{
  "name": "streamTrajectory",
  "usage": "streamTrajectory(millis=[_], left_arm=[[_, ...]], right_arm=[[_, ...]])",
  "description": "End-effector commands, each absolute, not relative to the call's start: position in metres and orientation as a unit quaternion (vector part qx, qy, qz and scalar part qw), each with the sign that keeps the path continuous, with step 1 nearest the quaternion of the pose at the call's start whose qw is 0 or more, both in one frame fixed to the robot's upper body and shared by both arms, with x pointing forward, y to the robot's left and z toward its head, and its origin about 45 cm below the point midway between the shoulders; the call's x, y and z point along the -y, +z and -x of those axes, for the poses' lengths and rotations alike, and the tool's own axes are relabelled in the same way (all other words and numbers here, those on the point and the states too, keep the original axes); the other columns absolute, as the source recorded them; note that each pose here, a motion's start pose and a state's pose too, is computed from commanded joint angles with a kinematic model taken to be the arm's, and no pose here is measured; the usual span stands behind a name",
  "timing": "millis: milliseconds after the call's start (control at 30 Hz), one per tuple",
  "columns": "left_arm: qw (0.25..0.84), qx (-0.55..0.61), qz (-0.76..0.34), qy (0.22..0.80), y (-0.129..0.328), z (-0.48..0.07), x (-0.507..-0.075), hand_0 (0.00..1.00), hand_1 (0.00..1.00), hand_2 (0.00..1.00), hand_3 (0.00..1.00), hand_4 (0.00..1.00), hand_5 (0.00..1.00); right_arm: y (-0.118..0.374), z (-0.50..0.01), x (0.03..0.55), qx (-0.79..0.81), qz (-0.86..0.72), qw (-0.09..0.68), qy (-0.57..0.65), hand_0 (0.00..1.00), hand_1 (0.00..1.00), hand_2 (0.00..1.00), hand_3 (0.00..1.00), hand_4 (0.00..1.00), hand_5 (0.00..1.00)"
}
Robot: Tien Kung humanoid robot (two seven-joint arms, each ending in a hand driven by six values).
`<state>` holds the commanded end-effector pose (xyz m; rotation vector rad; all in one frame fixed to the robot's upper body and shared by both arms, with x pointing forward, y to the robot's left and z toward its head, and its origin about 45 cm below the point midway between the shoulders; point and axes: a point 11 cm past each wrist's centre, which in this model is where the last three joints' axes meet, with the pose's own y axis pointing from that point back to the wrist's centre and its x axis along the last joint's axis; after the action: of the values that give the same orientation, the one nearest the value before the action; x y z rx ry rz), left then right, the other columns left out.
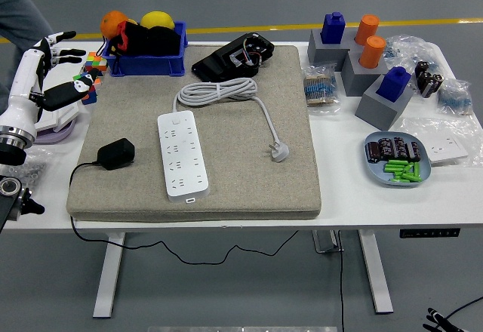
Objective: Press the white button,pick up the black plug,place it near the board,insert it into the board
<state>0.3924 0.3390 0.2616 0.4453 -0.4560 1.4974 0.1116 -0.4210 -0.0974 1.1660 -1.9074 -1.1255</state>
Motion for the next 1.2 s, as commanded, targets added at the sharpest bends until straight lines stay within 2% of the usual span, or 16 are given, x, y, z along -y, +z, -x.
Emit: streamTrajectory(millis=[167, 200, 367, 400, 667, 1200], left_arm=[[0.716, 0.200, -0.258, 0.617, 0.263, -0.406, -0.326, 0.612, 0.581, 0.543, 0.816, 0.742, 0.072], [0.722, 0.195, -0.270, 0.607, 0.262, -0.408, -0.323, 0.178, 0.269, 0.244, 0.769, 0.434, 0.002], [0.738, 0.148, -0.338, 0.566, 0.250, -0.418, -0.309, 0.178, 0.269, 0.244, 0.769, 0.434, 0.002], [0.738, 0.140, -0.349, 0.561, 0.247, -0.419, -0.308, 0.043, 0.032, 0.129, 0.777, 0.002, 0.002], [0.729, 0.066, -0.465, 0.498, 0.209, -0.423, -0.290, 0.026, 0.025, 0.119, 0.779, 0.002, 0.002], [0.735, 0.042, -0.497, 0.460, 0.188, -0.442, -0.245, 0.019, 0.021, 0.113, 0.787, 0.002, 0.002]], right_arm=[[-0.095, -0.115, 0.424, 0.726, -0.443, 0.313, -0.423, 0.780, 0.666, 0.647, 0.626, 0.716, 0.475], [-0.095, -0.116, 0.425, 0.726, -0.443, 0.313, -0.423, 0.781, 0.666, 0.647, 0.626, 0.716, 0.475], [-0.094, -0.118, 0.426, 0.727, -0.443, 0.313, -0.421, 0.781, 0.666, 0.647, 0.626, 0.716, 0.475], [-0.094, -0.117, 0.426, 0.727, -0.443, 0.313, -0.421, 0.780, 0.666, 0.647, 0.626, 0.716, 0.475], [-0.094, -0.114, 0.428, 0.727, -0.440, 0.317, -0.422, 0.780, 0.666, 0.647, 0.626, 0.716, 0.475], [-0.095, -0.115, 0.427, 0.728, -0.438, 0.314, -0.424, 0.780, 0.666, 0.647, 0.626, 0.716, 0.475]])
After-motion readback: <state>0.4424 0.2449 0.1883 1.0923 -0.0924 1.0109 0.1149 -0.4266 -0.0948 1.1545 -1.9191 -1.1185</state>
